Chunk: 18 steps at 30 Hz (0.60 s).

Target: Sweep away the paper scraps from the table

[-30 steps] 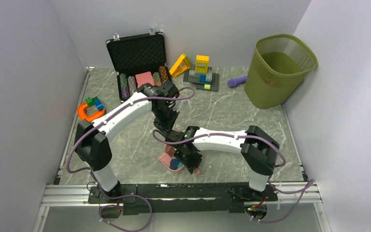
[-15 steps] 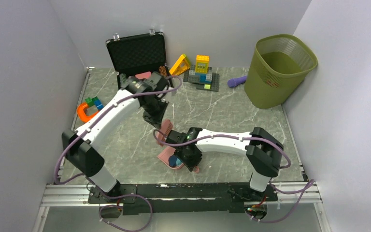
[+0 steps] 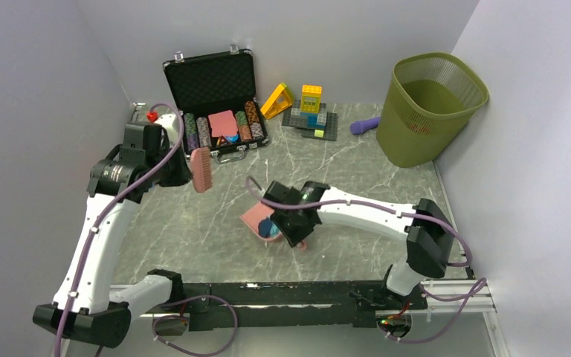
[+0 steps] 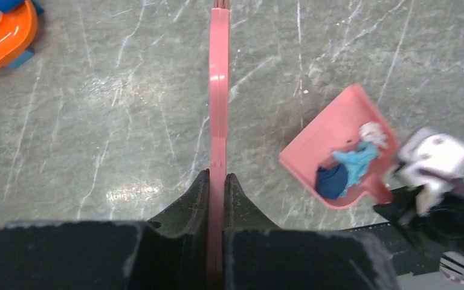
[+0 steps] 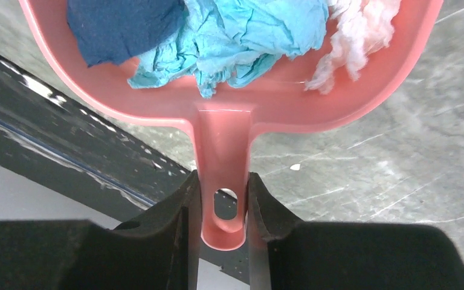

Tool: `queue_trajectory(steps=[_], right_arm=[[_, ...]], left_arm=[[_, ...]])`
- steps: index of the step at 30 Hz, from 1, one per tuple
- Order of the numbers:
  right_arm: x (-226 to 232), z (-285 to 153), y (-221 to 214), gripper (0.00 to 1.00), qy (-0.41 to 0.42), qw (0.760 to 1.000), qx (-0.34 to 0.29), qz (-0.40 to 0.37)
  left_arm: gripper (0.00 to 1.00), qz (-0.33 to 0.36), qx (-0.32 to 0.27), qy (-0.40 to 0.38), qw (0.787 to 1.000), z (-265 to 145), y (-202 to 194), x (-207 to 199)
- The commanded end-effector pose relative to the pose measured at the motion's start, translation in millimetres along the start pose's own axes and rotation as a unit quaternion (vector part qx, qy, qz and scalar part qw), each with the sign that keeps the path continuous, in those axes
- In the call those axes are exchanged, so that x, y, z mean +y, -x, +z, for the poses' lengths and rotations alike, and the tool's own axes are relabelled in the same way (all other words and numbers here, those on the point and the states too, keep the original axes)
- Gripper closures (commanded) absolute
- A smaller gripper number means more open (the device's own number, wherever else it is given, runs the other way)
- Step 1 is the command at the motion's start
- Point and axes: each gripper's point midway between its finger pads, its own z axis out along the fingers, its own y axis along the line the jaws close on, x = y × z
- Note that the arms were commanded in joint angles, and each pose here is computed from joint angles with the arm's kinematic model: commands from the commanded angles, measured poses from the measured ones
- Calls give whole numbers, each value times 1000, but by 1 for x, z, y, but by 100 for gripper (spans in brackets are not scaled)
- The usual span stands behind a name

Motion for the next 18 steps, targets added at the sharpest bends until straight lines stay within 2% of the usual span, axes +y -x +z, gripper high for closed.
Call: queue_trajectory(steps=[1, 5, 10, 18], right_arm=[[-23, -64, 50, 100, 21, 995, -87, 41], [-56, -113, 82, 100, 45, 986, -135, 84], [-124, -173, 114, 100, 19, 971, -185, 151], [-224, -239, 152, 100, 28, 907, -300, 294]], left_arm=[[100, 1, -49, 30, 998, 2, 7, 15], [100, 11, -42, 33, 999, 4, -5, 19], [100, 14, -40, 67, 997, 7, -12, 34], [100, 13, -48, 59, 997, 10, -18, 33]])
